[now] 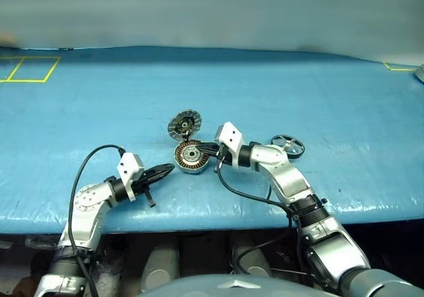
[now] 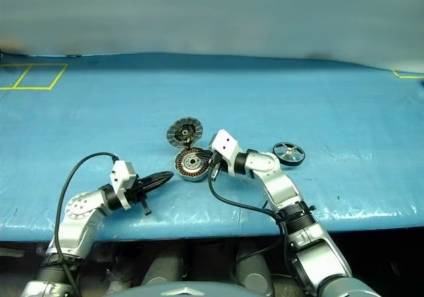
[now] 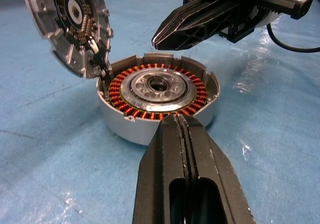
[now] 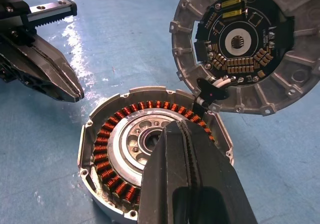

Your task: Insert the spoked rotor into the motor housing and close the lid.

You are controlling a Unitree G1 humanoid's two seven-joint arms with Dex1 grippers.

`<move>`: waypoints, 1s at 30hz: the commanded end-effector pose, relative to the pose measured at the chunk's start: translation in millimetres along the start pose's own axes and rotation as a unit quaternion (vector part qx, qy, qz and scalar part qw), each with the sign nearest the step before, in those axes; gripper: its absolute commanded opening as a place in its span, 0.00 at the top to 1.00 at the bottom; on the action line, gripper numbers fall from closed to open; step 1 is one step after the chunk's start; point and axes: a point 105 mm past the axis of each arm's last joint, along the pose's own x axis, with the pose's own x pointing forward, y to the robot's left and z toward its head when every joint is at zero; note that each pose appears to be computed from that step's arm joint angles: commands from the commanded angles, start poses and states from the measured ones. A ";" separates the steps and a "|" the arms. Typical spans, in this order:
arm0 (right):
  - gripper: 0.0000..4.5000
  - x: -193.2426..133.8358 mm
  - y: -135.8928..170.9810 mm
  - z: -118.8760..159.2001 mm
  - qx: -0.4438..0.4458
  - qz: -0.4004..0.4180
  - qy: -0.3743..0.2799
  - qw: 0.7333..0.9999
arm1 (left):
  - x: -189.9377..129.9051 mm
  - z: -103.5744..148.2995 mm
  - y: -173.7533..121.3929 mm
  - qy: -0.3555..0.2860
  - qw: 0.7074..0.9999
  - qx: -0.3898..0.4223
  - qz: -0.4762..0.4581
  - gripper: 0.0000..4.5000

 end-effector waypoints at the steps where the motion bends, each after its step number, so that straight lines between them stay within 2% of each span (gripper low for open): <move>1: 0.99 6.4 -4.8 15.0 -0.022 -0.006 -0.017 1.000 | -2.2 6.6 3.7 -0.019 1.000 0.013 0.013 1.00; 18: 0.99 23.4 -1.0 9.3 -0.007 -0.002 -0.014 1.000 | -1.4 6.7 4.0 -0.019 0.999 0.019 0.018 1.00; 30: 0.99 20.1 5.4 -22.6 -0.028 0.005 0.059 0.998 | -0.5 5.9 6.7 -0.012 0.999 0.025 0.021 1.00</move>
